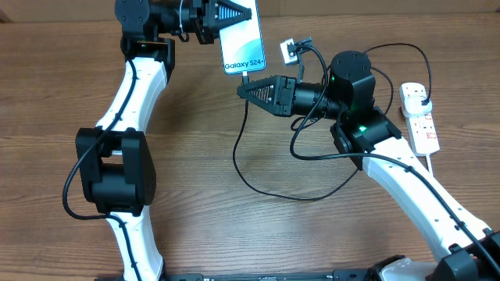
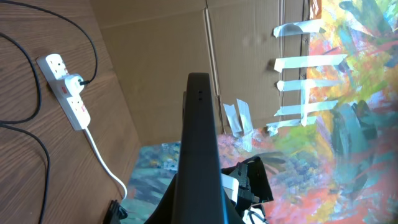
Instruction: Plug charger to phone and switch on socket
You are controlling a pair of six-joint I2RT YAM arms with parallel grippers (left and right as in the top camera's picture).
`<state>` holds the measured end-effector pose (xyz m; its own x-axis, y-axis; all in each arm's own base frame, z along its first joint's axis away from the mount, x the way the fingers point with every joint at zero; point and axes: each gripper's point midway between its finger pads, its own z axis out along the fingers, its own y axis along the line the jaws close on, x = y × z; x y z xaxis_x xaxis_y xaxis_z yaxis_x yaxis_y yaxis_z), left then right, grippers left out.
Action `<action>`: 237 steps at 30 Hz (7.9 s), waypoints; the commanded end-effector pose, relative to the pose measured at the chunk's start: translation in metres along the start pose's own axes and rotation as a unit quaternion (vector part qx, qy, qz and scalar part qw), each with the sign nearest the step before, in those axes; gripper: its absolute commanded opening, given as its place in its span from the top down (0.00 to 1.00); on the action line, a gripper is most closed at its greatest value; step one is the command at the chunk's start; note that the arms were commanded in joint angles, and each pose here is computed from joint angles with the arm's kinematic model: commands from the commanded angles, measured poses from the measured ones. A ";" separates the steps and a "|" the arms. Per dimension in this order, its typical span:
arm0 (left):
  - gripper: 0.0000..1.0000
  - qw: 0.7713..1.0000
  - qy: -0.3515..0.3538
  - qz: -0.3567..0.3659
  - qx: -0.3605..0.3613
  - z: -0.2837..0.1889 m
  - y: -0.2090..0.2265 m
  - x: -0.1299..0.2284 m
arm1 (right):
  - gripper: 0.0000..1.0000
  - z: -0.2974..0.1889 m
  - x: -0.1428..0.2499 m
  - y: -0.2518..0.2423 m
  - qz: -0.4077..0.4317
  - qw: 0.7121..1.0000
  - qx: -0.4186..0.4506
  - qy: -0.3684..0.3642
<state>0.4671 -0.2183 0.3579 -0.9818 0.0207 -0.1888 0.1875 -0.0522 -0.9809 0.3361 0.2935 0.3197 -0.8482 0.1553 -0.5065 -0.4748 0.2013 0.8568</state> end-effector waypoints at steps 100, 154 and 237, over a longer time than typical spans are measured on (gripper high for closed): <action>0.96 1.000 -0.006 0.013 0.014 0.014 -0.016 0.000 | 0.96 -0.019 -0.010 -0.009 0.009 1.000 0.003 -0.004; 0.96 0.998 0.063 0.015 -0.004 0.032 -0.009 0.026 | 0.96 -0.029 -0.032 -0.012 -0.001 0.999 0.011 -0.047; 0.96 0.897 0.013 -0.032 -0.441 -0.088 0.253 0.084 | 0.30 -0.062 0.035 -0.109 0.129 0.970 0.206 0.030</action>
<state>0.4169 -0.1521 0.0718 -0.9932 -0.0971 0.0645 -0.1135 0.6802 -0.7242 0.3414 0.2191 0.2118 -0.9509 0.1916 -0.2430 -0.1095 0.5260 0.8434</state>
